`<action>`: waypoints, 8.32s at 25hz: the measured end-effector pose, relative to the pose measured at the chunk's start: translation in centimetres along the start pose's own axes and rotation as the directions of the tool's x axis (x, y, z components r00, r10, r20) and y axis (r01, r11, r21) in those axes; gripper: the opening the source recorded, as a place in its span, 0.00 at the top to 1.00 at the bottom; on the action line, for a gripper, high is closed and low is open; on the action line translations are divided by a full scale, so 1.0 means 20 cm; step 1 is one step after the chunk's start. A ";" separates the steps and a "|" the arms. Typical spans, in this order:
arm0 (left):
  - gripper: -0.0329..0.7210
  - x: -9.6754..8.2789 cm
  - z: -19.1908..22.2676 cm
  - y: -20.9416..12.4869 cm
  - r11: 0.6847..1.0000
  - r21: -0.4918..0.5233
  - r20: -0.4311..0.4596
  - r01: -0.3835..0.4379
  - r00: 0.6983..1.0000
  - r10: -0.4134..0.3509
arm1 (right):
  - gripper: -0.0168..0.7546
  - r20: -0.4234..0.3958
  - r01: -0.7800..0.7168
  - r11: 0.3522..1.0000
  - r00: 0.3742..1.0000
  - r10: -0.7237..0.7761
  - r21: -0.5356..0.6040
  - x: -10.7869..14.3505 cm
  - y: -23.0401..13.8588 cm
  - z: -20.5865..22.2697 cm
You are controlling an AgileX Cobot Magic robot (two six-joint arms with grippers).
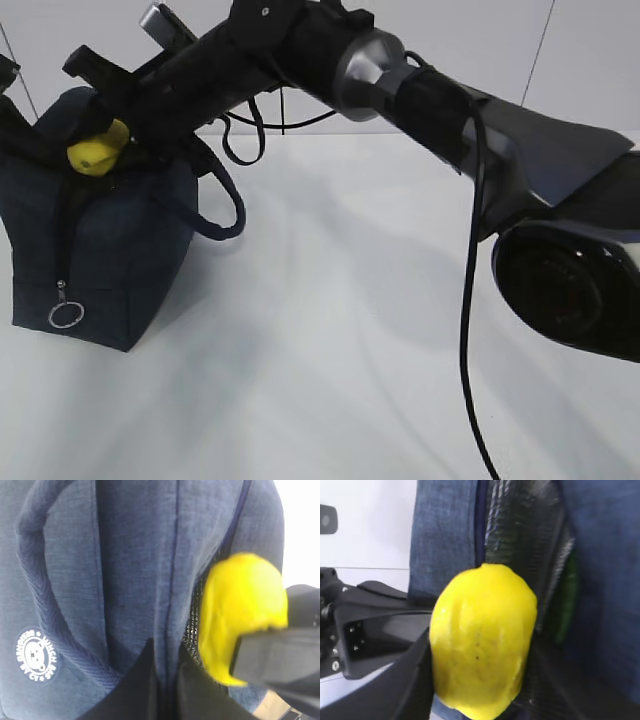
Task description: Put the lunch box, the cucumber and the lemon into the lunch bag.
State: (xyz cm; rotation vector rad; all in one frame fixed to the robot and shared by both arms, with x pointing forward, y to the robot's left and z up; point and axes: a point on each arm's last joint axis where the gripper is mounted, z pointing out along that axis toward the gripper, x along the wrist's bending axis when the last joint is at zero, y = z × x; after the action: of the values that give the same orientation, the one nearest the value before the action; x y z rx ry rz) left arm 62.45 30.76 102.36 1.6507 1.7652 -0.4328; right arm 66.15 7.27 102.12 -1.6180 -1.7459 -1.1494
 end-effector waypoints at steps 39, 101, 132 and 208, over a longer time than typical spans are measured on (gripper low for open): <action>0.95 0.00 0.00 0.00 1.000 0.006 -0.008 -0.011 1.000 0.011 | 0.24 0.080 0.045 0.997 0.996 -0.050 0.060 -0.08 0.06 -0.10; 0.95 -0.02 0.03 -0.01 0.999 0.024 -0.017 -0.032 0.999 0.032 | 0.96 0.268 0.252 0.960 0.923 -0.276 0.121 -0.16 0.08 -0.11; 0.95 -0.58 0.43 -0.16 0.975 0.114 0.216 -0.190 0.963 0.162 | 0.96 0.652 0.423 0.870 0.589 -0.477 0.254 -0.05 0.03 -0.65; 0.56 -0.82 -0.04 -0.11 0.930 0.016 -0.158 -0.367 0.918 0.365 | 0.29 0.738 0.576 0.818 0.549 -0.392 0.005 0.32 -0.21 -1.59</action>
State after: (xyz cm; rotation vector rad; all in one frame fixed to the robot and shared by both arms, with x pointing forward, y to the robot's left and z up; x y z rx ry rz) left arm 59.69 18.71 113.33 1.9986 1.5112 -0.1185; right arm 55.15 -15.49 122.93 -1.9526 -2.8185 -1.0423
